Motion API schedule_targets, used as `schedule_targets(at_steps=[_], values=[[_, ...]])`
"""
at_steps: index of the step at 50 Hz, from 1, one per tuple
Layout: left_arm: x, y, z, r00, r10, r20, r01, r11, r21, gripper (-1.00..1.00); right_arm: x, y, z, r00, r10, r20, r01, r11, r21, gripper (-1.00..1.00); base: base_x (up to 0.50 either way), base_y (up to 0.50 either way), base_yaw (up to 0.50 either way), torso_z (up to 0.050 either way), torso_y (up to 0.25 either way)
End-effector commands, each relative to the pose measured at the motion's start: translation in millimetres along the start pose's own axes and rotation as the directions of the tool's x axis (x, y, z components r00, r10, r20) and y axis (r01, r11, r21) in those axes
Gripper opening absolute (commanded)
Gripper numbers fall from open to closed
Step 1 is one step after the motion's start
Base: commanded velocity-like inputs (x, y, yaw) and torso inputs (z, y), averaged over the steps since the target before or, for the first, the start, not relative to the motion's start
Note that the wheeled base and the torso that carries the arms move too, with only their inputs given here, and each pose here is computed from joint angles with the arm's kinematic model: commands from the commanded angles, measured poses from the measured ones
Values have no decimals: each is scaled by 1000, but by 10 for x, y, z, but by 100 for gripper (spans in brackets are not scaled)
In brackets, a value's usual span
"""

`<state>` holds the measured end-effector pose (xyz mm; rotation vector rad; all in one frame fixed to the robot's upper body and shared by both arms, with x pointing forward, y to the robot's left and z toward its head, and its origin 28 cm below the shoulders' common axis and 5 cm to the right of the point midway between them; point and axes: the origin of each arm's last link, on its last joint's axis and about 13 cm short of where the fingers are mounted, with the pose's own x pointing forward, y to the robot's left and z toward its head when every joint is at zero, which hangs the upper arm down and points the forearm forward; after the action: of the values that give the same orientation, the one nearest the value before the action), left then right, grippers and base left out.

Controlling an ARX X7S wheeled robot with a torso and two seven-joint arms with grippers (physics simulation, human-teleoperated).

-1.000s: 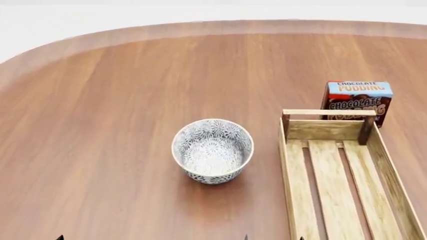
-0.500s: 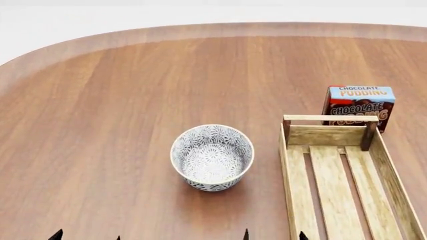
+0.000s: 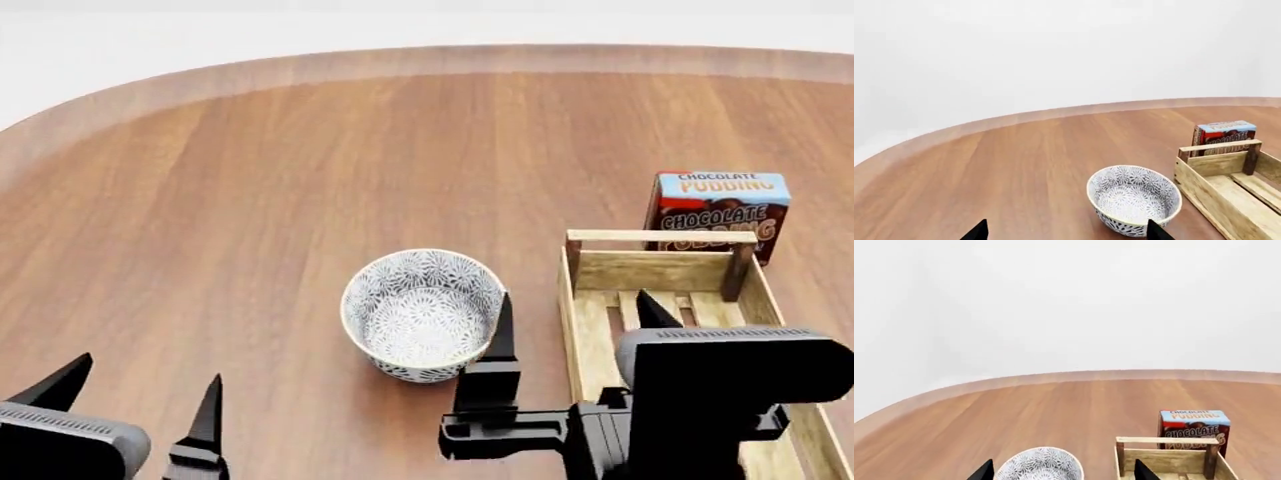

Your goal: Pick up the bowl on the left and put it in the tray.

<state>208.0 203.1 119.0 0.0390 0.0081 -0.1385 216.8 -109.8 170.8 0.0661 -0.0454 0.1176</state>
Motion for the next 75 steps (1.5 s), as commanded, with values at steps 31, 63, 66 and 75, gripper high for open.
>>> schedule_targets(at_steps=[31, 63, 66, 75], values=[[10, 96, 493, 980, -12, 198, 12, 1000, 3, 100, 29, -27, 731, 961, -28, 276, 69, 988, -140, 100, 0, 0, 0, 40, 0], [71, 132, 452, 977, 11, 213, -8, 1000, -18, 100, 166, -96, 700, 963, -59, 262, 99, 985, -143, 100, 0, 0, 0, 33, -16], [71, 134, 456, 976, 15, 217, -12, 1000, -15, 100, 170, -96, 701, 964, -59, 261, 99, 985, -144, 100, 0, 0, 0, 2, -250], [68, 130, 465, 975, 17, 221, -16, 1000, -5, 100, 165, -103, 710, 962, -60, 265, 102, 984, -148, 100, 0, 0, 0, 3, -250]])
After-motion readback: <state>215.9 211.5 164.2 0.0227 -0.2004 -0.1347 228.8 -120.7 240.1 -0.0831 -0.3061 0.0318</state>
